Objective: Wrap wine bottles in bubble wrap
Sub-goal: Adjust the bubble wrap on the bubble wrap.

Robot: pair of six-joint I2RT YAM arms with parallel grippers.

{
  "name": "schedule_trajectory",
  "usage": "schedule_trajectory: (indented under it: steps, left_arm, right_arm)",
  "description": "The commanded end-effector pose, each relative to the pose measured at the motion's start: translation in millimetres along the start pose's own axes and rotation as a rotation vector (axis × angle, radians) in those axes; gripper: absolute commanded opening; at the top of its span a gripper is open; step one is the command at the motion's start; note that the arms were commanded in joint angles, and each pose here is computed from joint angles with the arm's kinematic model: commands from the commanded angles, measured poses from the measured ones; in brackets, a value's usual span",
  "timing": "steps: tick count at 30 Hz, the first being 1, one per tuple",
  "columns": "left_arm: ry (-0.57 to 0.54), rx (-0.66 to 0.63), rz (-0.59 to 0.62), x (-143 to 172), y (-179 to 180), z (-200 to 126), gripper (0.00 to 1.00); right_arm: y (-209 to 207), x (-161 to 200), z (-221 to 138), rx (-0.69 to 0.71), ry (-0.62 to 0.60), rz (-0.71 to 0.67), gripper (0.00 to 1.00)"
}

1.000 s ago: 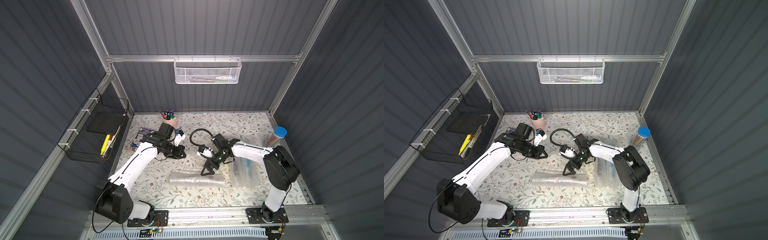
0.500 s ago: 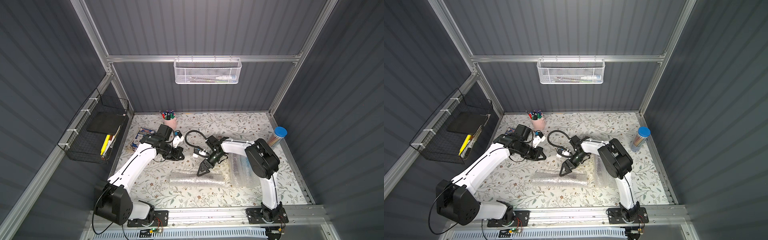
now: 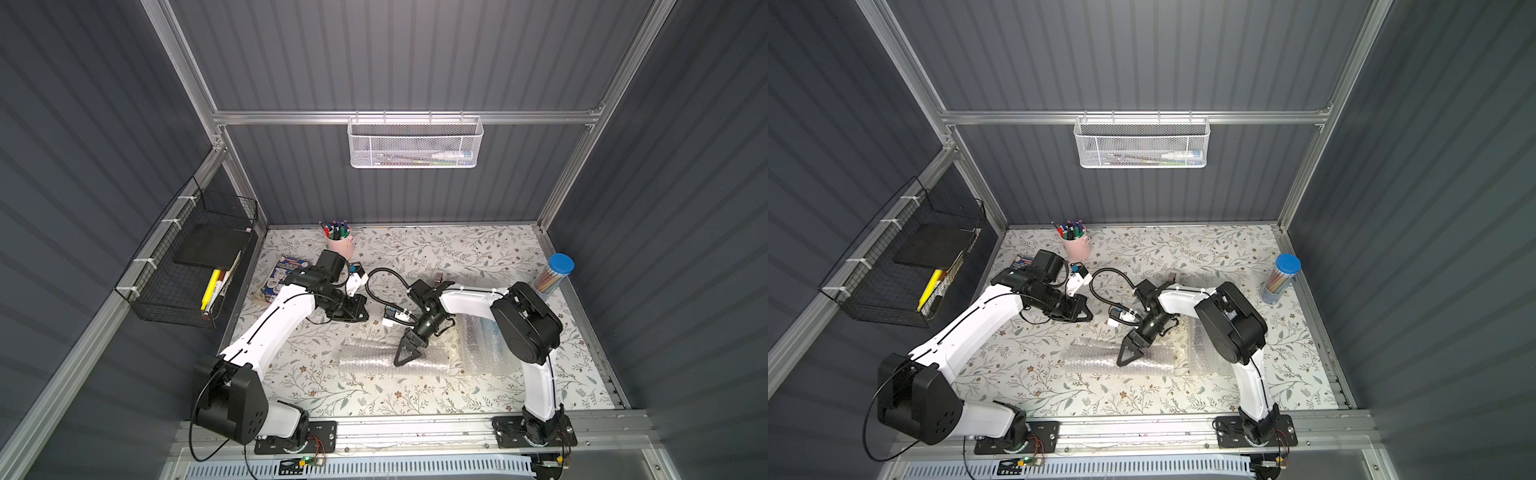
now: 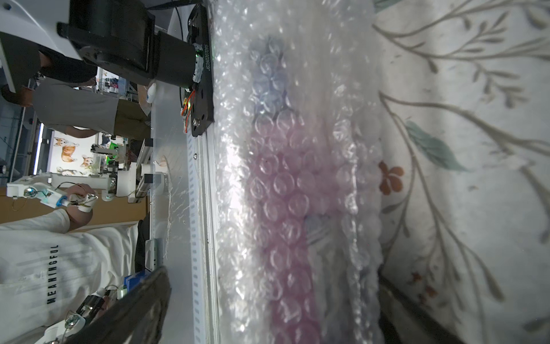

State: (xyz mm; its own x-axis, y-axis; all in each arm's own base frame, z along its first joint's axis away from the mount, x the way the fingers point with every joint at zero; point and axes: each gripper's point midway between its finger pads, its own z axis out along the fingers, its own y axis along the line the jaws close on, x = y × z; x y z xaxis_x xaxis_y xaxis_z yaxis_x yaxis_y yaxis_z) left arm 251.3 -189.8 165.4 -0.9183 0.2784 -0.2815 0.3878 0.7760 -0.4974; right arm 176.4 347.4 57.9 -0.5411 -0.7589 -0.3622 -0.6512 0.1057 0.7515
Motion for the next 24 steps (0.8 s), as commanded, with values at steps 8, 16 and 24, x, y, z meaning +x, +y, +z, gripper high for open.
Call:
schedule_trajectory:
  steps: [8,16,24]
  left_arm:
    - [0.033,-0.008,-0.015,11,6,-3,0.00]
    - [0.014,-0.023,-0.042,11,14,-13,0.00]
    - [0.026,0.042,-0.065,11,9,-11,0.00]
  right_arm:
    - [-16,4,9,0.270,0.063,-0.177,0.87]
    - [-12,1,8,0.438,0.060,-0.335,0.69]
    - [-6,12,15,0.594,0.128,-0.511,0.60]
